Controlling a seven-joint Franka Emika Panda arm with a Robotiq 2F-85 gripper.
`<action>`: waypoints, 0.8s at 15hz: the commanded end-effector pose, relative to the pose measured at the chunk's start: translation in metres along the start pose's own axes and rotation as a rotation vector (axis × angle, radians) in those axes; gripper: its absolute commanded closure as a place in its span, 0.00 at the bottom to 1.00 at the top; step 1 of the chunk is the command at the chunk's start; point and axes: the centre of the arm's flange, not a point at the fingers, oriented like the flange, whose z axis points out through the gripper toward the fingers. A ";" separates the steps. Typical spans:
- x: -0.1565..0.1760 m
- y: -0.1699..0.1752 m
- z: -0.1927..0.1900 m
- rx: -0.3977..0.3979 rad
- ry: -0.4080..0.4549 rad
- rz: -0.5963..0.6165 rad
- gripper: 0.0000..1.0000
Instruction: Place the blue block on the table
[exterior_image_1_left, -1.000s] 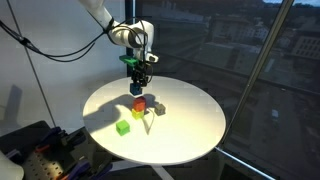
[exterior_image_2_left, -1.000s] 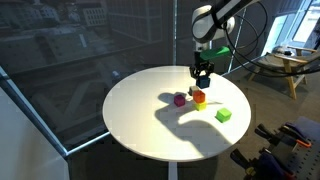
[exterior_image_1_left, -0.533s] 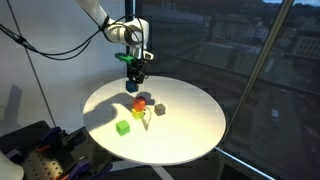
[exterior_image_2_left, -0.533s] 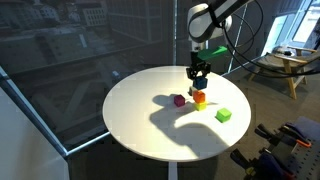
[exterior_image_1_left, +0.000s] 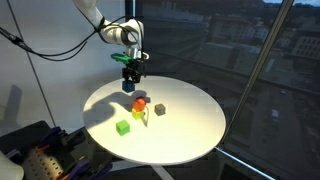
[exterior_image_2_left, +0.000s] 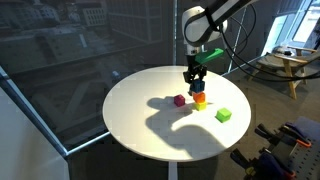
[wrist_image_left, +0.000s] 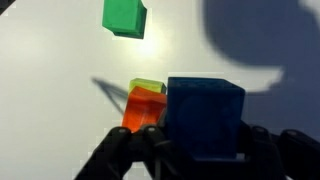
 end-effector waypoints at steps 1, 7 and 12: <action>-0.001 -0.008 0.008 -0.030 -0.006 -0.060 0.73; 0.003 -0.022 0.034 -0.050 -0.014 -0.121 0.73; 0.010 -0.026 0.051 -0.058 0.011 -0.129 0.73</action>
